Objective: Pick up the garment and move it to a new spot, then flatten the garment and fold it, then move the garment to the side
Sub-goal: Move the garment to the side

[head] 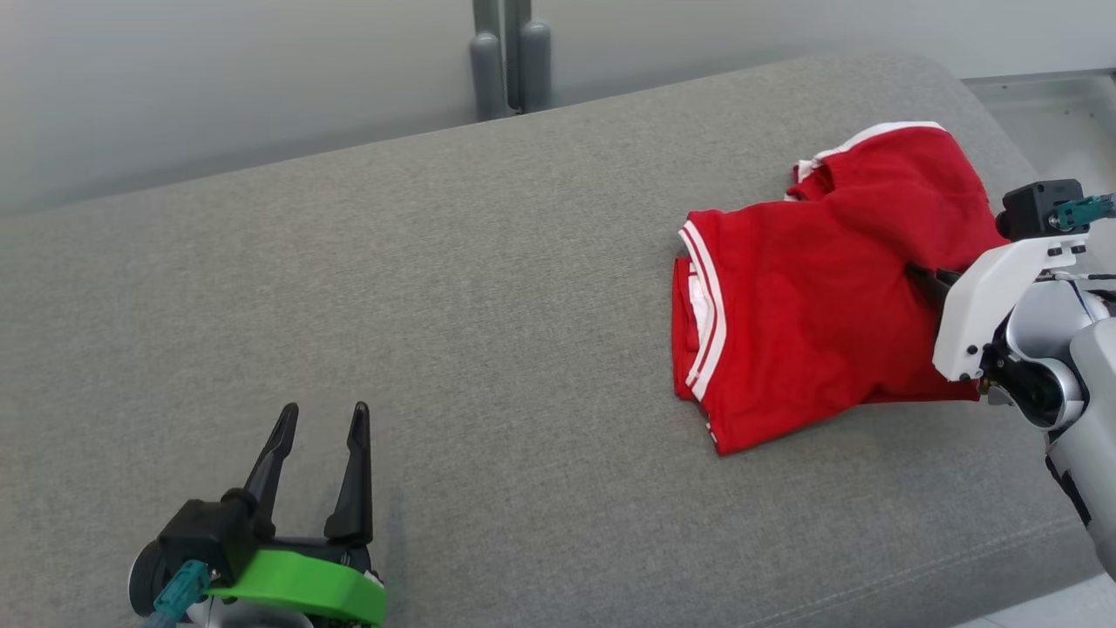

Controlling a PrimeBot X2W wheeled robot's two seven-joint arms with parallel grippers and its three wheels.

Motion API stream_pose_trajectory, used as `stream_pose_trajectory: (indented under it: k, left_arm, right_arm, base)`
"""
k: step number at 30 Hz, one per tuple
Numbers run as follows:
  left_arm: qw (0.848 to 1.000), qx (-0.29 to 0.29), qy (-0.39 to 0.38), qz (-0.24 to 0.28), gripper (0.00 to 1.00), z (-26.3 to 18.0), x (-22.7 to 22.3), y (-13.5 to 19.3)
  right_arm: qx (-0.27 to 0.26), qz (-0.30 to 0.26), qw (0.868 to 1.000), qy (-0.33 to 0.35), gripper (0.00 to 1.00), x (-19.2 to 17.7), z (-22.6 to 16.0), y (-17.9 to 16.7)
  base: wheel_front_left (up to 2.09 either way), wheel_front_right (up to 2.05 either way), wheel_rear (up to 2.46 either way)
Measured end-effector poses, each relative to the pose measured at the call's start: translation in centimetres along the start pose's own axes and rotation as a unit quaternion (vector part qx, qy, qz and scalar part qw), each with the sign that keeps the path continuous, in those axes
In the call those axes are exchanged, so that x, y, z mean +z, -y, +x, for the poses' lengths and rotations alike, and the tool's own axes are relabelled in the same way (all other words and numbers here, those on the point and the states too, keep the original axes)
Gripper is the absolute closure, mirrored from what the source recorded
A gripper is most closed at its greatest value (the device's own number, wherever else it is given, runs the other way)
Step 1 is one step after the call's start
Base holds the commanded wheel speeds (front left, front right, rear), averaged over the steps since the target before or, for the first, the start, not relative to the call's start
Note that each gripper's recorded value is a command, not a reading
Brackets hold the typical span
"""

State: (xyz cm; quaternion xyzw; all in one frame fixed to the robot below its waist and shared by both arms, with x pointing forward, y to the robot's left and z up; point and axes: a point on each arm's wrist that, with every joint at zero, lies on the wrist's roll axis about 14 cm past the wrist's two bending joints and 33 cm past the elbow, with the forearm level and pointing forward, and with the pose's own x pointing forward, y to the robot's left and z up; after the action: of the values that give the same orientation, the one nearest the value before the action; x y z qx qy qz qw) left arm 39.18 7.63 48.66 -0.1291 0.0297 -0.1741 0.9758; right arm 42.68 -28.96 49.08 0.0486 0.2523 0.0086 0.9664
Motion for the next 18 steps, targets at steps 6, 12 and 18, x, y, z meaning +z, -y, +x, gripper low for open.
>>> stream_pose_trajectory:
  k: [6, 12, 18]
  left_arm:
    - [0.999, -0.041, -0.007, -0.004, 0.0, 2.3, -0.8, 2.2]
    - [0.999, -0.043, -0.012, -0.007, 0.0, 2.7, -1.3, 2.4]
    - [1.0, -0.02, -0.004, -0.006, 0.0, 1.6, -0.7, 1.2]
  right_arm:
    - [-0.037, 0.011, 0.999, 0.0, 1.0, -0.5, -1.5, 2.7]
    - [-0.042, 0.005, 0.999, 0.0, 1.0, -0.4, -1.5, 2.7]
    - [-0.028, -0.008, 1.0, 0.012, 1.0, 1.1, -1.0, 1.4]
  base:
    - [0.0, 0.0, 0.0]
    - [0.0, 0.0, 0.0]
    - [0.0, 0.0, 0.0]
